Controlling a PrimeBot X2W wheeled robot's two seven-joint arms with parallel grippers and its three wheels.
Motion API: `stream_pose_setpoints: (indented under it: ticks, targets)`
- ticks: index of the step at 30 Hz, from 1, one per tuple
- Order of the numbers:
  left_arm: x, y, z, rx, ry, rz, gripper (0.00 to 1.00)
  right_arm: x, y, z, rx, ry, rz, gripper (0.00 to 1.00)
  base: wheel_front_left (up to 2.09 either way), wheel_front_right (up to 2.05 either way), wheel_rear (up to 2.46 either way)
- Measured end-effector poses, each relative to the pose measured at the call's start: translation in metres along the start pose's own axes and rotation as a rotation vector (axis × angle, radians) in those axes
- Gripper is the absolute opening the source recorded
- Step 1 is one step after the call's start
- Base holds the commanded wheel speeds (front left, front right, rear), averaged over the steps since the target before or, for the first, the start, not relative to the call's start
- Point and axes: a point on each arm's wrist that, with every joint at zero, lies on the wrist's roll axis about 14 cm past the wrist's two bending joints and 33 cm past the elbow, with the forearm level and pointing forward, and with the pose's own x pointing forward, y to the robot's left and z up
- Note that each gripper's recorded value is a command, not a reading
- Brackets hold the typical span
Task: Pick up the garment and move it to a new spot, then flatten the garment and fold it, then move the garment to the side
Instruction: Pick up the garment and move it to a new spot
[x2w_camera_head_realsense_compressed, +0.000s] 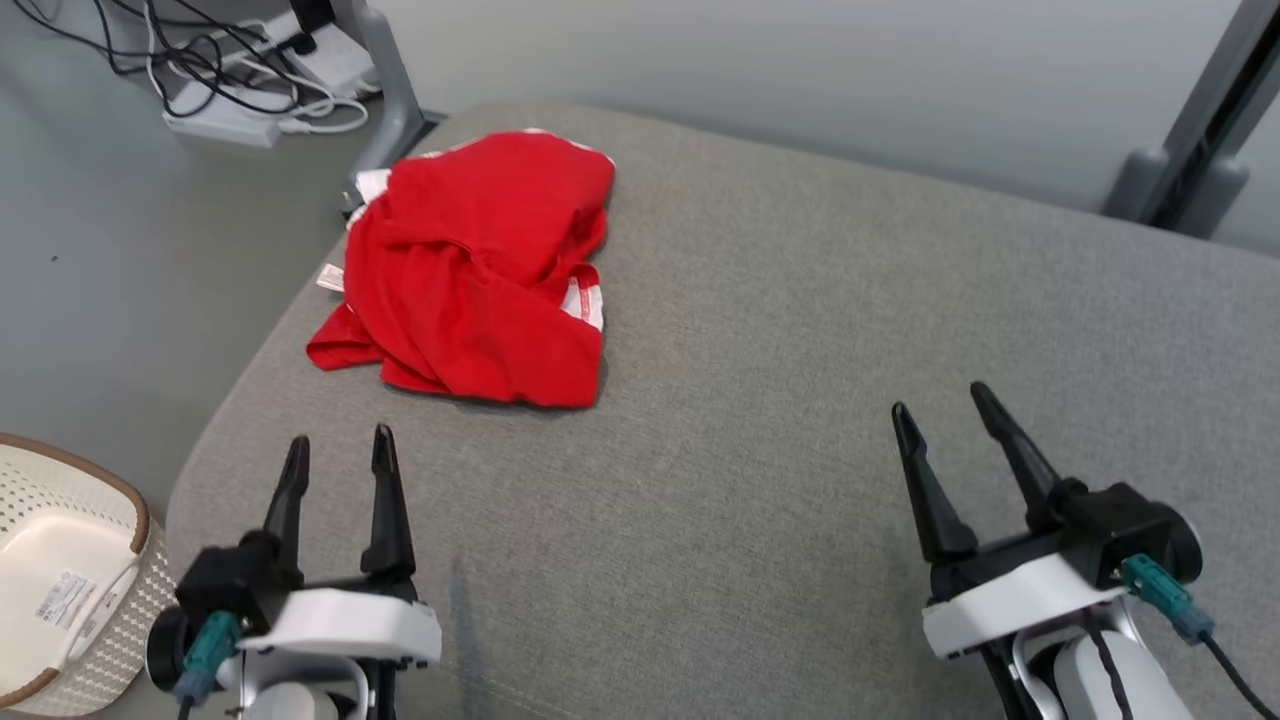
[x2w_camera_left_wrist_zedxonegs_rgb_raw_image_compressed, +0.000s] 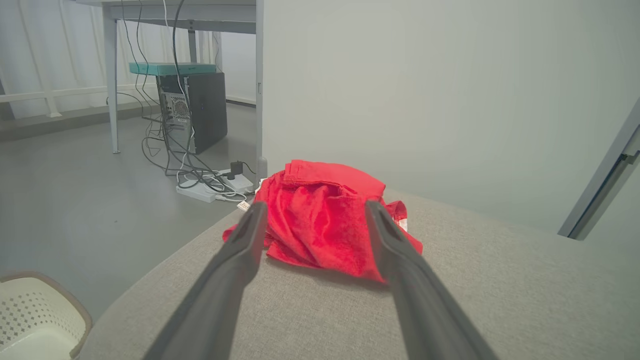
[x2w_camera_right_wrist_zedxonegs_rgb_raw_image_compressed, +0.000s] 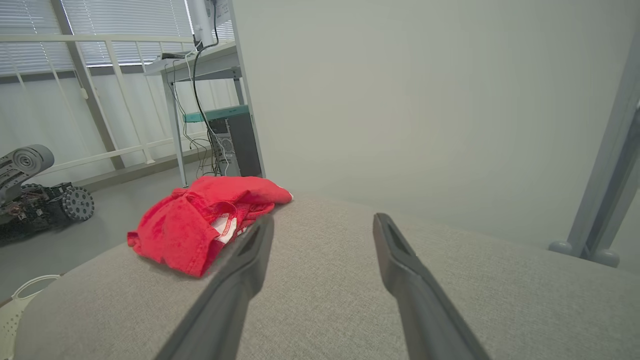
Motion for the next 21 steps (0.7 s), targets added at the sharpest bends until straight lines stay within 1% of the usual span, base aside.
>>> stream_pose_setpoints:
  ticks: [4,8,10,11,12,13,15,17,20,21]
  targets:
    - [0.023,-0.01,-0.008,0.017,0.028,-0.042,1.0,0.009,-0.015,-0.005,-0.002,0.003,-0.02,1.0,0.0,0.0,0.0]
    - [0.054,-0.019,-0.019,0.064,0.068,-0.109,1.0,0.016,-0.028,-0.013,-0.005,0.012,-0.035,1.0,0.0,0.0,0.0]
    - [0.073,-0.022,-0.022,0.057,0.092,-0.12,1.0,0.019,-0.035,-0.016,-0.006,0.017,-0.045,1.0,0.0,0.0,0.0]
    - [0.084,-0.023,-0.02,0.036,0.094,-0.118,1.0,0.02,-0.039,-0.019,-0.006,0.023,-0.051,1.0,0.0,0.0,0.0]
    - [0.105,-0.026,-0.017,-0.005,0.103,-0.119,1.0,0.021,-0.046,-0.023,-0.005,0.029,-0.063,1.0,0.0,0.0,0.0]
    - [0.115,-0.028,-0.017,0.009,0.113,-0.13,1.0,0.021,-0.05,-0.026,-0.006,0.033,-0.07,1.0,0.0,0.0,0.0]
    - [0.132,-0.03,-0.021,0.045,0.159,-0.15,1.0,0.021,-0.056,-0.032,-0.002,0.046,-0.082,1.0,0.0,0.0,0.0]
    - [0.143,-0.035,-0.033,0.036,0.235,-0.16,1.0,0.021,-0.064,-0.036,0.014,0.05,-0.102,1.0,0.0,0.0,0.0]
    - [0.157,-0.042,-0.05,0.061,0.336,-0.18,1.0,0.02,-0.075,-0.045,0.012,0.067,-0.123,1.0,0.0,0.0,0.0]
    - [0.162,-0.041,-0.054,0.053,0.365,-0.173,1.0,0.019,-0.078,-0.047,0.012,0.072,-0.129,1.0,0.0,0.0,0.0]
